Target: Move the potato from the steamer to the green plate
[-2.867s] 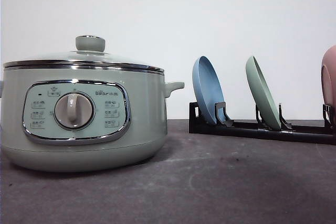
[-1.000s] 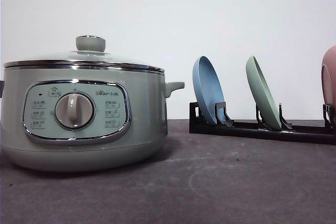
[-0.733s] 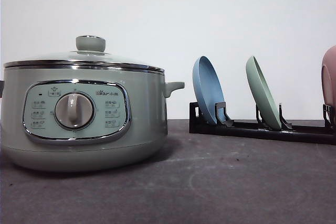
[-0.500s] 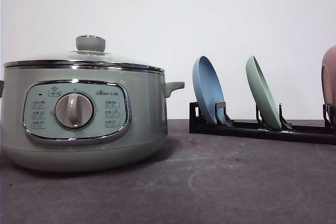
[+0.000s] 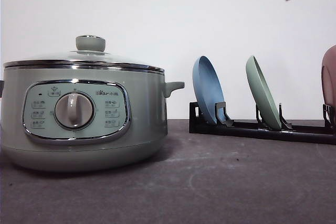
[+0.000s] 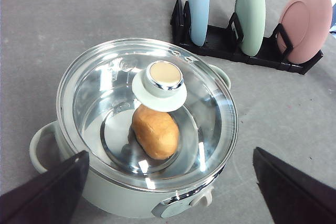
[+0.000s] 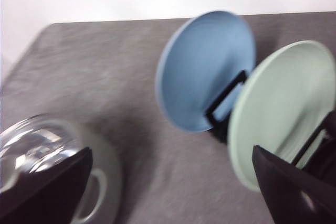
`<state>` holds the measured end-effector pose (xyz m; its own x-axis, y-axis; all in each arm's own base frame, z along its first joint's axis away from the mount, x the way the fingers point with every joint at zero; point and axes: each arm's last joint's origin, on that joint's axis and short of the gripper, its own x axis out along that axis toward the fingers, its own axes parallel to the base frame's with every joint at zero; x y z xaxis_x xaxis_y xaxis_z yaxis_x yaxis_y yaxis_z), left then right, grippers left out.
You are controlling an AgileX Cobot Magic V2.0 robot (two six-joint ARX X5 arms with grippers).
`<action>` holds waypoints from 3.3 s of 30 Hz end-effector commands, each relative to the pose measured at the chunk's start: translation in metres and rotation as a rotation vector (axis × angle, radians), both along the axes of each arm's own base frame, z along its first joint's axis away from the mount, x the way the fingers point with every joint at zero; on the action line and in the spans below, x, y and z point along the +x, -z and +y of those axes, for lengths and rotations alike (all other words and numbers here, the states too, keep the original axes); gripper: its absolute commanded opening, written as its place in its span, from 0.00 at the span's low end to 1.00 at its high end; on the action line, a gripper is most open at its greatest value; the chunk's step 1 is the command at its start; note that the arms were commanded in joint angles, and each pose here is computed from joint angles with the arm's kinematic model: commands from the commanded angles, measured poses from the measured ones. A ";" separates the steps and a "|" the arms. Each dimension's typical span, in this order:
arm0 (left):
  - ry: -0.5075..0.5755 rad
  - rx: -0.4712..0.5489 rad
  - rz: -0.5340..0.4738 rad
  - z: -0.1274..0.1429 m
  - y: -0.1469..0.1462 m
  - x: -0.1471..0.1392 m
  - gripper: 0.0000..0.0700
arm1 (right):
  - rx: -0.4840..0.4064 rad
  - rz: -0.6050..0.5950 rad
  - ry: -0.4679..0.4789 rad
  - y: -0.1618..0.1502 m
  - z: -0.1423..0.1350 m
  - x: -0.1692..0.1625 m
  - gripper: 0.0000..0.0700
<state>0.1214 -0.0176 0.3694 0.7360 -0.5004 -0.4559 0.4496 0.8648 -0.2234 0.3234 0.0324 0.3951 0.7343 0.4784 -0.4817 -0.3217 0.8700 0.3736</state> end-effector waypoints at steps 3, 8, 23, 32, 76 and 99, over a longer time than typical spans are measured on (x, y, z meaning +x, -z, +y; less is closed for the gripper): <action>0.011 0.003 -0.028 0.000 -0.006 0.000 0.91 | 0.022 0.002 0.014 0.012 0.004 0.028 0.87; 0.011 0.003 -0.028 0.000 -0.006 0.000 0.91 | 0.023 0.036 0.044 0.037 0.008 0.054 0.87; 0.011 0.003 -0.027 0.000 -0.006 0.000 0.91 | 0.011 0.131 0.070 0.097 0.016 0.097 0.68; 0.011 0.003 -0.028 0.000 -0.006 0.000 0.91 | -0.011 0.109 0.109 0.100 0.015 0.102 0.31; 0.011 0.003 -0.036 0.000 -0.007 0.000 0.91 | 0.043 -0.133 -0.090 -0.023 0.046 0.023 0.01; 0.011 0.003 -0.037 0.000 -0.007 0.000 0.91 | -0.611 0.145 -0.394 -0.005 0.115 -0.125 0.00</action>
<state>0.1217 -0.0176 0.3697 0.7380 -0.5005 -0.4527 0.4506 0.8648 -0.2216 0.1994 0.1405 0.4023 0.4746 0.3105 -0.8236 -0.6139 0.7873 -0.0569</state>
